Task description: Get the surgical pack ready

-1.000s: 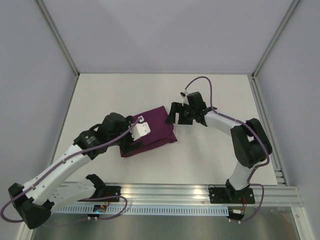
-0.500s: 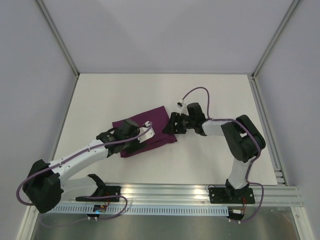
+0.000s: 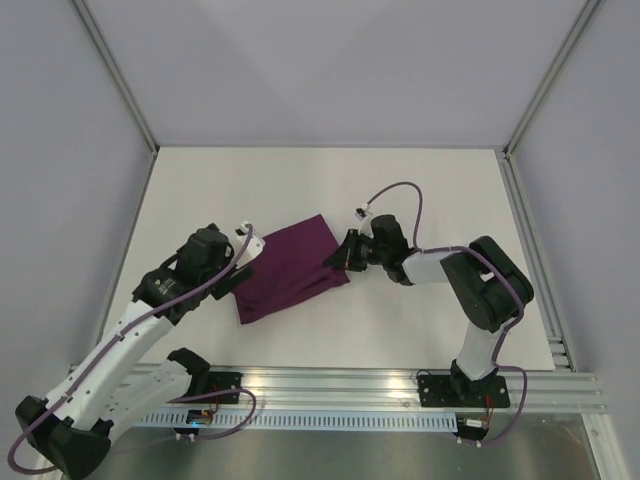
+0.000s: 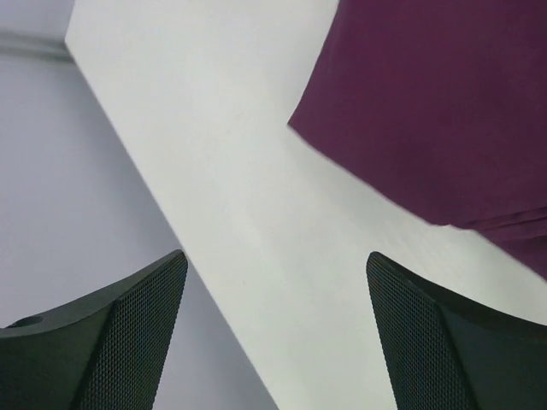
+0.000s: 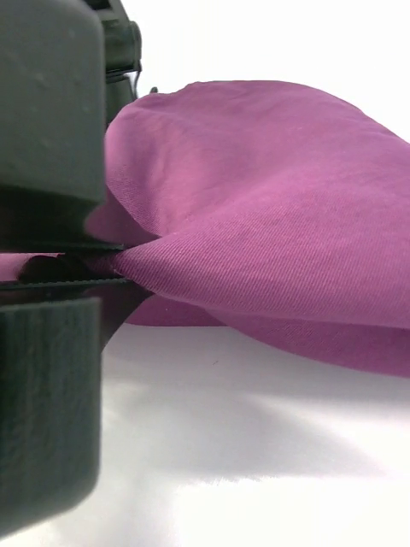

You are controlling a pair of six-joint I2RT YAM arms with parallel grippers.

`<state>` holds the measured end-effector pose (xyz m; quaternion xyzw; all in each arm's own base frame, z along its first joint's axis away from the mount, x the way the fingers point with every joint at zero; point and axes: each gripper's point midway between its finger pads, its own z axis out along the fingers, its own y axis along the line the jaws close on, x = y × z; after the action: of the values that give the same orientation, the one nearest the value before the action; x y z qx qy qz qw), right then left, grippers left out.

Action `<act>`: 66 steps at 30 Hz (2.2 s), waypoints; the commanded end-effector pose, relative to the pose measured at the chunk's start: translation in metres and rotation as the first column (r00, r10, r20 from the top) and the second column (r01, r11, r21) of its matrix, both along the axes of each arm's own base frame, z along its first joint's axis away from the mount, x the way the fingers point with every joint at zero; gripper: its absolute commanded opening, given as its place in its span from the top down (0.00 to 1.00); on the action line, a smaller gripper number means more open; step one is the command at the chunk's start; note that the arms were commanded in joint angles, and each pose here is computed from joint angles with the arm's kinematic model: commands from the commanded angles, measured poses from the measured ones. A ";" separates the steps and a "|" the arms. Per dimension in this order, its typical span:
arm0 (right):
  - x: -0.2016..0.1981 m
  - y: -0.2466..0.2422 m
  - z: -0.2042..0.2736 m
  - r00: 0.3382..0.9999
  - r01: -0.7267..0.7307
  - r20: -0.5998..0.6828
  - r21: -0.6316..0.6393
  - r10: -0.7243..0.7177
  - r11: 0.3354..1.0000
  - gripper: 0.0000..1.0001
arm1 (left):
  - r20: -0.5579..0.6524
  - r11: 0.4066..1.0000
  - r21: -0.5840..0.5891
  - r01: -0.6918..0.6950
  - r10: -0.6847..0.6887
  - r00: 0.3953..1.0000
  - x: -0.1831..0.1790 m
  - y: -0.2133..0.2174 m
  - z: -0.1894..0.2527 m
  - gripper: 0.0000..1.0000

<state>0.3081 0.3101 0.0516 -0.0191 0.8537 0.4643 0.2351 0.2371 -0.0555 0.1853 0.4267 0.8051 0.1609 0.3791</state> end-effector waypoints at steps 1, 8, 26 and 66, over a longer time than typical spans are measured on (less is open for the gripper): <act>0.011 -0.003 -0.013 0.993 0.112 -0.044 -0.049 -0.114 0.993 1.00 | -0.026 0.986 0.038 -0.163 0.164 0.986 -0.016 0.043 -0.007 0.06; 0.058 -0.038 -0.004 0.952 0.302 -0.031 -0.052 -0.304 0.952 1.00 | -0.004 0.969 0.016 -0.247 0.247 0.969 -0.020 0.062 -0.006 0.04; 0.197 -0.278 0.003 0.930 0.339 -0.025 -0.323 -0.366 0.884 0.99 | 0.005 0.967 0.051 -0.249 0.249 0.969 0.001 0.060 -0.003 0.04; 0.068 -0.420 0.166 0.530 0.832 0.440 -0.435 -0.725 0.344 0.00 | -0.114 0.965 0.040 -0.260 0.263 0.958 -0.012 0.059 -0.032 0.02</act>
<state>0.3874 -0.1154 0.2141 0.2769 0.8487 0.0017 0.4507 0.2343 0.0030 0.1568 0.3430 0.8694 0.2075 0.2888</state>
